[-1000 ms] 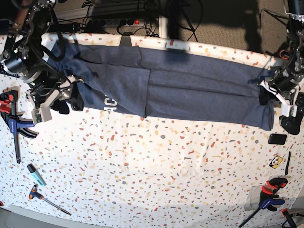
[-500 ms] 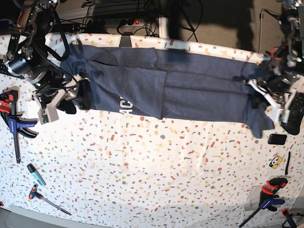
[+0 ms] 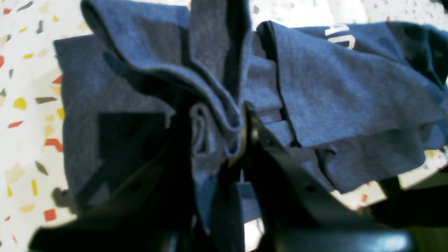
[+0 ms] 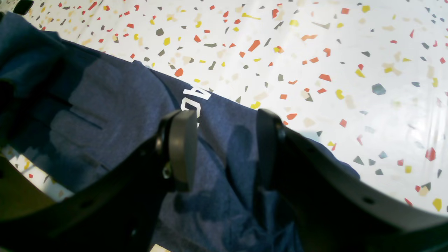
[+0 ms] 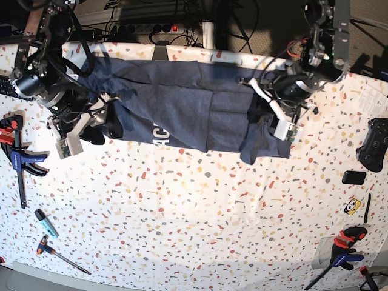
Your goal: Fold the T-shirt properly
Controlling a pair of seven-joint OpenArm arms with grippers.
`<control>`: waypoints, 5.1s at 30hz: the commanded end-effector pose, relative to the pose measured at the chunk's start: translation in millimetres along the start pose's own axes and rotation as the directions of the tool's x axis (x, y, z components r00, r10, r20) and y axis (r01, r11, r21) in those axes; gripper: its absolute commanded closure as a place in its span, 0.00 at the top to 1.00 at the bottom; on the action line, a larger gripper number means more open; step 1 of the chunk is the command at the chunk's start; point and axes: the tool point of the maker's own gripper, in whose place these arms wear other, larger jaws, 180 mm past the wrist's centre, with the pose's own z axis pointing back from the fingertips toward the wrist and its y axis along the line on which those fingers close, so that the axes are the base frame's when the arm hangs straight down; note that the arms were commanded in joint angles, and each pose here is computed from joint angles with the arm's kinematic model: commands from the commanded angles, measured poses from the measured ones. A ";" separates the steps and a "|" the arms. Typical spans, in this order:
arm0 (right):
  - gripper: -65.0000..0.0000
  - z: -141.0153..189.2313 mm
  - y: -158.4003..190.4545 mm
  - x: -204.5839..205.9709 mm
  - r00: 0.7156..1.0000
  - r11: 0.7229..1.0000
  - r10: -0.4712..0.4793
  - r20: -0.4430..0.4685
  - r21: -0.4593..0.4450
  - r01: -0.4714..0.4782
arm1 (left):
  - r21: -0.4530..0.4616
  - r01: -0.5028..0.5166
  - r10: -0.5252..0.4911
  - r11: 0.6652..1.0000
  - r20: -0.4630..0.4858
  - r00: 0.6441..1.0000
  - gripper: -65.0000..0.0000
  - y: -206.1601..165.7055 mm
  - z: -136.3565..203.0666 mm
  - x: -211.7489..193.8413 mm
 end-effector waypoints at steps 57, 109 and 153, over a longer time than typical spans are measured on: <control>0.43 4.3 -5.1 19.8 0.998 0.999 0.033 0.052 -0.006 -0.033 | -0.243 -0.013 0.061 0.970 0.193 0.979 0.40 -89.6 -48.4 35.3; 0.34 -12.2 -46.0 -129.1 0.861 0.917 -0.372 -0.348 0.006 0.398 | 0.160 -0.042 0.007 0.986 0.213 0.977 0.40 100.2 15.6 19.0; 0.00 -19.9 22.6 -17.1 0.948 0.906 -0.315 -0.047 0.282 0.315 | 0.019 0.016 -0.016 1.000 -0.005 1.000 0.40 31.3 -24.3 -87.6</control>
